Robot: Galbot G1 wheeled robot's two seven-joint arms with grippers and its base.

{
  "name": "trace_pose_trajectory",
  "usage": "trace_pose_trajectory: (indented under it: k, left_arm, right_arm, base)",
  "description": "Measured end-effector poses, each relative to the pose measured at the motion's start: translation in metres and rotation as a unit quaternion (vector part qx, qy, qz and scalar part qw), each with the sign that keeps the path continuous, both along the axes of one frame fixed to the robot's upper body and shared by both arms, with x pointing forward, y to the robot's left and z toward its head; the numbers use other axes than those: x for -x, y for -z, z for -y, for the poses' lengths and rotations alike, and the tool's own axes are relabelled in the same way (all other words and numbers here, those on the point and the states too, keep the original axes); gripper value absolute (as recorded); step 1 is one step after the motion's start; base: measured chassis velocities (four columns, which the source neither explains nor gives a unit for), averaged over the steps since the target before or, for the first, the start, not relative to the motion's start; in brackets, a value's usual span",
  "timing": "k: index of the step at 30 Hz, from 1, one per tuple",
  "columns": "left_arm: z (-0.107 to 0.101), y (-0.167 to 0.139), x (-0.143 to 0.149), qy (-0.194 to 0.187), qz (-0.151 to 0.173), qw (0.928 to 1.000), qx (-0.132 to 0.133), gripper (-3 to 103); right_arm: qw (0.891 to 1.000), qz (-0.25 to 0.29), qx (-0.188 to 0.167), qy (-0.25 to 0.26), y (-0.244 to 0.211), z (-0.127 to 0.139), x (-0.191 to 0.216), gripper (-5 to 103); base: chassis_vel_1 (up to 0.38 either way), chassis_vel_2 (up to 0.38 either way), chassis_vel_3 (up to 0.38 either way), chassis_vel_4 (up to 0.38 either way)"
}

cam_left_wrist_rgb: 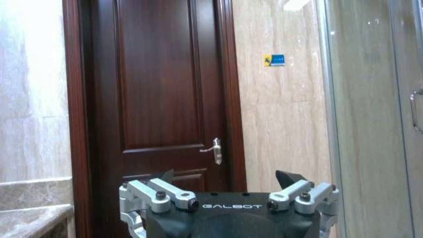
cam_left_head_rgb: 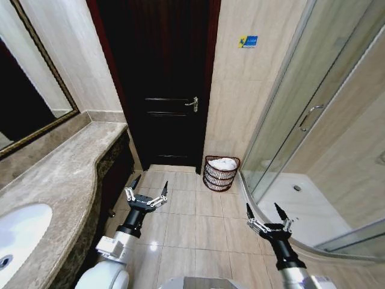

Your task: Discard the used towel into the hamper.

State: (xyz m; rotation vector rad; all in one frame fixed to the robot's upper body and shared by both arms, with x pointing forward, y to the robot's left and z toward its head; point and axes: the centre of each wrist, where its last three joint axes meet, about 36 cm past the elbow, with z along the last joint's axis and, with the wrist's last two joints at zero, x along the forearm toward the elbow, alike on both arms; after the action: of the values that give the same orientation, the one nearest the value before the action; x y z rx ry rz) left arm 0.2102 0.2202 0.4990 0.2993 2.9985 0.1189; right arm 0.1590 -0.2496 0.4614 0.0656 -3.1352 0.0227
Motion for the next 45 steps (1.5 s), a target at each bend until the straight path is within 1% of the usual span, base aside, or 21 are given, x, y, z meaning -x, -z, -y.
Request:
trace_pose_trajectory:
  k: [45]
  left_arm:
    - [0.0000,0.0000,0.0000,0.000,0.000,1.0000,0.000,100]
  right_arm:
    - [1.000,0.000,0.000,0.000,0.0000,0.0000,0.0000,100]
  base:
    - [0.001,-0.001,-0.001,0.001]
